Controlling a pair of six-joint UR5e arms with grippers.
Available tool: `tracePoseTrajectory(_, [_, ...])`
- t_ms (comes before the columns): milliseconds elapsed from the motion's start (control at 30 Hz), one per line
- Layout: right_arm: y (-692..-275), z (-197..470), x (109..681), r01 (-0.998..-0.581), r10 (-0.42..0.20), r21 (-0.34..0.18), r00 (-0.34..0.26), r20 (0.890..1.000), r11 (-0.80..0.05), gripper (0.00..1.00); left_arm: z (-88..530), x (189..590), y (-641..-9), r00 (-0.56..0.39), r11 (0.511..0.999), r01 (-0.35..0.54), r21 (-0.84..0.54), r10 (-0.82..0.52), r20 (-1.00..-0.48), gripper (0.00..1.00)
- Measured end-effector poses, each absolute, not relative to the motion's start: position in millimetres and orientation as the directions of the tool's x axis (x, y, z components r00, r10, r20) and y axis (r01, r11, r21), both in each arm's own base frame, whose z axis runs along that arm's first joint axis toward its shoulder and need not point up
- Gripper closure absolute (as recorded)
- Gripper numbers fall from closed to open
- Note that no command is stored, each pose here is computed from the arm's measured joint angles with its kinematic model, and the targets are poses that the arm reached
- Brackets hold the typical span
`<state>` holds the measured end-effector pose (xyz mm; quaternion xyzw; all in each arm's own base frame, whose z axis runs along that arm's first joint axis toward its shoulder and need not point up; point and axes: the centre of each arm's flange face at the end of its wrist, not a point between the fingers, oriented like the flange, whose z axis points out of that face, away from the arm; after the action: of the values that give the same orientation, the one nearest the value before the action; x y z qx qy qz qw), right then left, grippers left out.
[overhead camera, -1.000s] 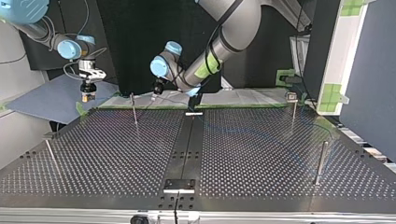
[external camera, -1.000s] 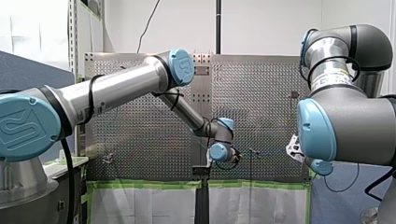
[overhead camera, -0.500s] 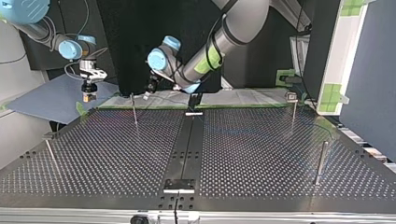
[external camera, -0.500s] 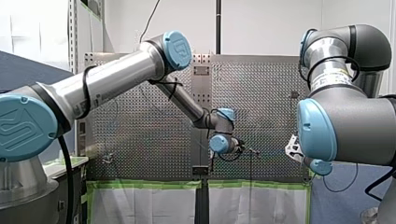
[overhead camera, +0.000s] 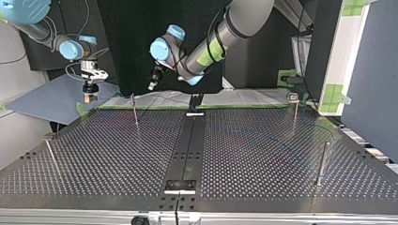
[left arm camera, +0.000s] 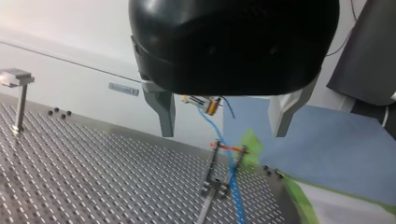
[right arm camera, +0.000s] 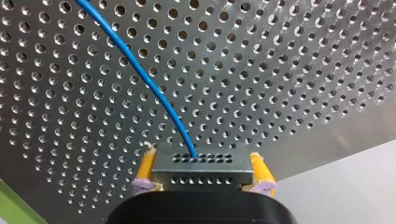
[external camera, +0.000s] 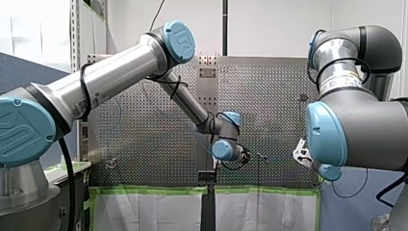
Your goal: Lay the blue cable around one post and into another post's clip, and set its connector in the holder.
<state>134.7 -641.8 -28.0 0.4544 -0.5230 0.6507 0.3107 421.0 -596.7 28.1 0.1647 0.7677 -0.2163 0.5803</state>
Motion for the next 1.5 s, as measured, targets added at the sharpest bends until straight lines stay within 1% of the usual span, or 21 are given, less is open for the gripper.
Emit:
tracePoseTrajectory(167, [-641.5, -28.1, 135.7, -0.879, -0.072, -0.400, -0.395, 0.916, -0.261, 1.00, 24.5, 418.4, -591.9, -0.280, 0.869, 0.476, -0.138, 0.000, -0.960, 0.00])
tracePoseTrajectory(467, [-641.6, -28.0, 136.2, -0.877, -0.073, -0.403, -0.398, 0.914, -0.262, 1.00, 24.5, 418.1, -591.5, -0.276, 0.874, 0.468, -0.135, 0.000, -0.961, 0.00])
tracePoseTrajectory(867, [-640.7, -28.1, 139.8, -0.876, -0.075, -0.404, -0.399, 0.914, -0.265, 1.00, 24.5, 417.3, -592.0, -0.276, 0.874, 0.467, -0.137, -0.003, -0.961, 0.00])
tracePoseTrajectory(1067, [-640.9, -28.0, 139.5, -0.872, -0.076, -0.411, -0.406, 0.911, -0.265, 1.00, 24.4, 418.2, -591.1, -0.280, 0.875, 0.463, -0.140, -0.006, -0.960, 0.00])
tracePoseTrajectory(1333, [-640.7, -28.1, 139.7, -0.871, -0.078, -0.414, -0.408, 0.910, -0.264, 1.00, 24.3, 421.2, -588.8, -0.282, 0.877, 0.460, -0.142, -0.007, -0.959, 0.00])
tracePoseTrajectory(1500, [-640.5, -28.2, 140.6, -0.872, -0.078, -0.412, -0.407, 0.910, -0.265, 1.00, 26.1, 417.0, -589.1, -0.296, 0.866, 0.478, -0.145, 0.004, -0.955, 0.00])
